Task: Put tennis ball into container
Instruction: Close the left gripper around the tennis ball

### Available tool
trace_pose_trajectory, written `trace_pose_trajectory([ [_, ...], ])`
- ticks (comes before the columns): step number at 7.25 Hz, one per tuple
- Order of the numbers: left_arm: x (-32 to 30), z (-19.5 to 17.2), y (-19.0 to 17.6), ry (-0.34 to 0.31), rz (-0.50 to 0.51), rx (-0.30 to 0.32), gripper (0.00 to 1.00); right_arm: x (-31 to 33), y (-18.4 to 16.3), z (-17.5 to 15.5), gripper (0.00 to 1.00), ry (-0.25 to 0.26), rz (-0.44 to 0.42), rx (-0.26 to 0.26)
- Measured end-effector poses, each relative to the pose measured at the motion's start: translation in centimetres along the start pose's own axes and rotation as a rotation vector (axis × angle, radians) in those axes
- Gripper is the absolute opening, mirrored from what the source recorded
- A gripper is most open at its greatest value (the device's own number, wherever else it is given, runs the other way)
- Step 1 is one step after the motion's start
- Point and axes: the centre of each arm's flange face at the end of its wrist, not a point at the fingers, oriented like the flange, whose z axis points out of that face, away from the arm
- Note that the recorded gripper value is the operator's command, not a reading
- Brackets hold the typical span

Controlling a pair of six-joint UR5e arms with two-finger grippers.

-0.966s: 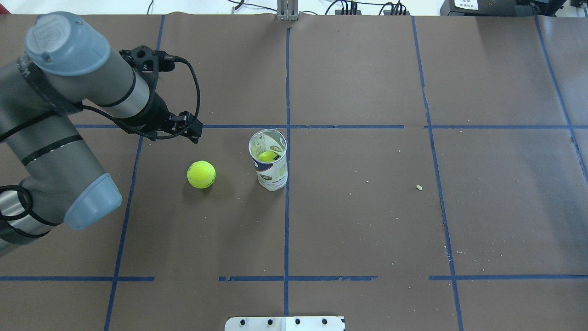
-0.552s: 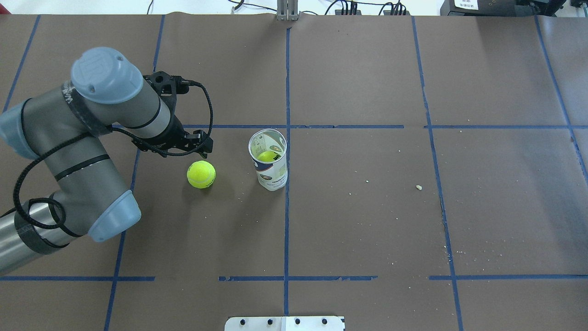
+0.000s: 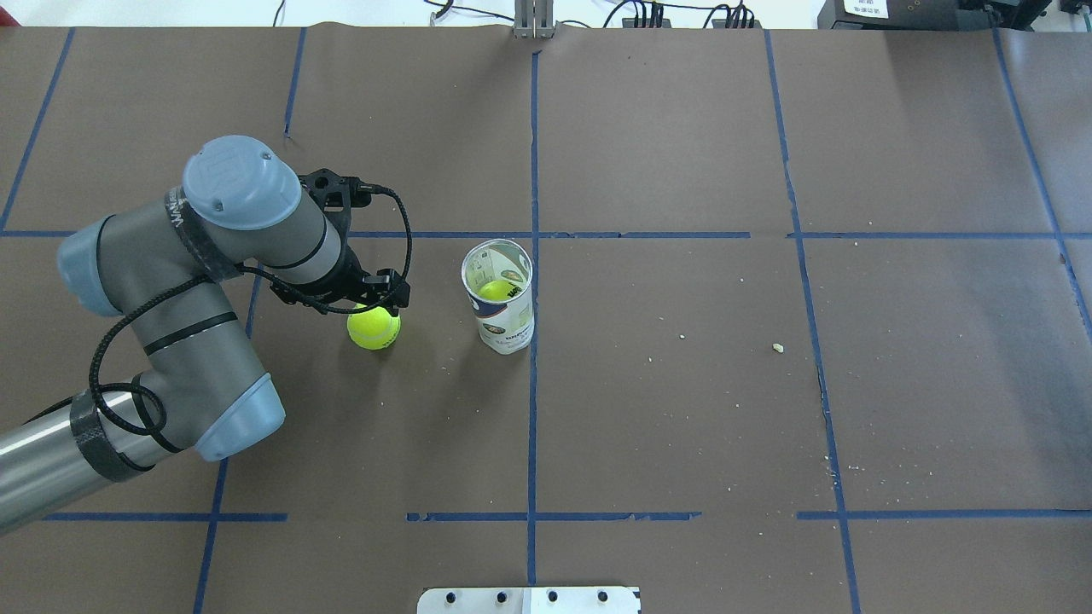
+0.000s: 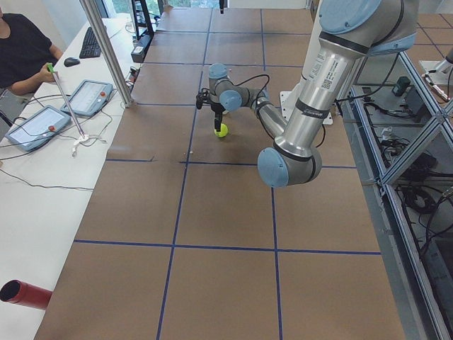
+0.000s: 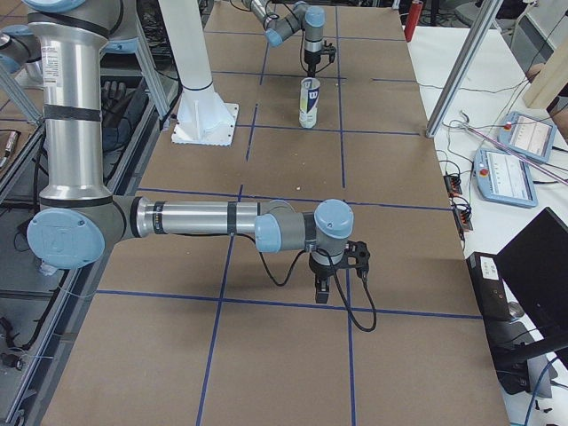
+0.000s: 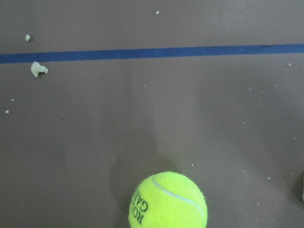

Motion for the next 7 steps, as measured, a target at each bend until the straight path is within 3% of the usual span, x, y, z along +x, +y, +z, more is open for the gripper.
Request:
trace_pose_trajectory([
  [7, 0.2, 3.4, 0.1, -0.013, 0.014, -0.006, 1.00, 0.0, 0.0, 0.0, 1.00, 0.000, 0.000, 0.000],
])
